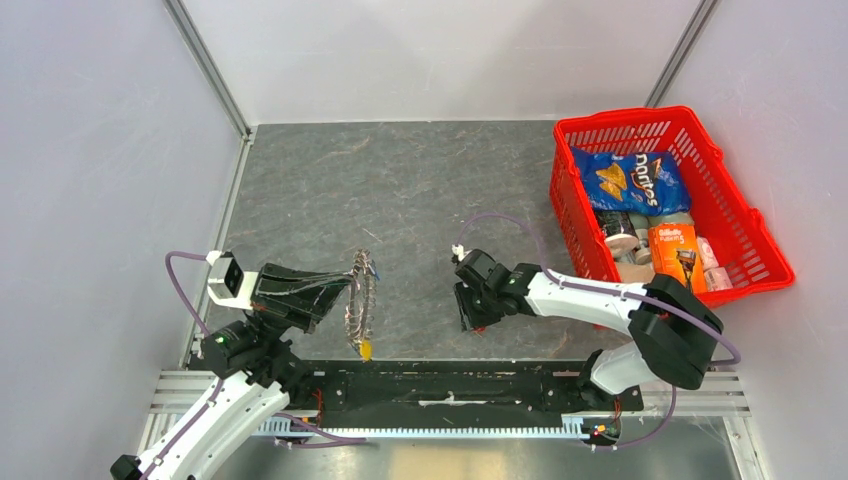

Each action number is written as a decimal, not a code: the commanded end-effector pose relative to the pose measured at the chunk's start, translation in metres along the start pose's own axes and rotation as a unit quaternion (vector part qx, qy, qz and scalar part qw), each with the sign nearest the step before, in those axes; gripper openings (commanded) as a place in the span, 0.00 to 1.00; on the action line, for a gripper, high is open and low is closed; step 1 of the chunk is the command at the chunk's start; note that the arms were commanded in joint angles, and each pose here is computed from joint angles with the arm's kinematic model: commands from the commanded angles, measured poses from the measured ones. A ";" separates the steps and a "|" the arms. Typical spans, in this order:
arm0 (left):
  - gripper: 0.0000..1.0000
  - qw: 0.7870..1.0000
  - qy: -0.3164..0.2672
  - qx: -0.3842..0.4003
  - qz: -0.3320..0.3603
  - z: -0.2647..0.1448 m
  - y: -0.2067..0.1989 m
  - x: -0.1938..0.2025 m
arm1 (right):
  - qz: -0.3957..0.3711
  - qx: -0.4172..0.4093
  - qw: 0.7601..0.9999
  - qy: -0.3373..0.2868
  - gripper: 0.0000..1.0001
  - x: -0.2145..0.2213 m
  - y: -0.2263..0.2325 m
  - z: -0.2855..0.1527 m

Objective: Put the keys on the keyring

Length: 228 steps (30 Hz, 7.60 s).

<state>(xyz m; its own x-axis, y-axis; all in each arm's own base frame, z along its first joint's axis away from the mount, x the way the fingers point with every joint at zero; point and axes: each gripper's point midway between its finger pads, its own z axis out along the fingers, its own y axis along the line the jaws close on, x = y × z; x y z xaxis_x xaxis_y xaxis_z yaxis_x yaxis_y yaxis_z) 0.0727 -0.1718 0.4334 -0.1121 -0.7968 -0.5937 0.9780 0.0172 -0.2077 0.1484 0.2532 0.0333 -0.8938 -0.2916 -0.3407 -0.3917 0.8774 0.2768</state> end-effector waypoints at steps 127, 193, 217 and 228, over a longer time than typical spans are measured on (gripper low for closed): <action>0.02 0.970 -0.005 0.210 -0.120 0.050 -0.077 -0.045 | -0.425 -0.634 0.609 -0.215 0.00 -0.090 0.277 -0.398; 0.02 0.973 -0.002 0.203 -0.113 0.051 -0.070 -0.040 | -0.396 -0.675 0.597 -0.177 0.00 -0.092 0.294 -0.403; 0.02 0.972 0.001 0.211 -0.106 0.053 -0.074 -0.042 | -0.377 -0.662 0.621 -0.183 0.00 -0.100 0.299 -0.391; 0.02 0.970 0.001 0.219 -0.103 0.050 -0.081 -0.044 | -0.376 -0.647 0.635 -0.194 0.00 -0.099 0.295 -0.386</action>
<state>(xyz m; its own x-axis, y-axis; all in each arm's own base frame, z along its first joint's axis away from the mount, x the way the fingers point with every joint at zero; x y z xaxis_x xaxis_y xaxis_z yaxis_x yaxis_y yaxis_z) 0.0282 -0.1834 0.4987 -0.3603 -0.7160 -0.5979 0.9153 -0.3950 -0.0787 0.0393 0.3996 0.4884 -0.3473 -0.1492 -0.9258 -0.7201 -0.5900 0.3652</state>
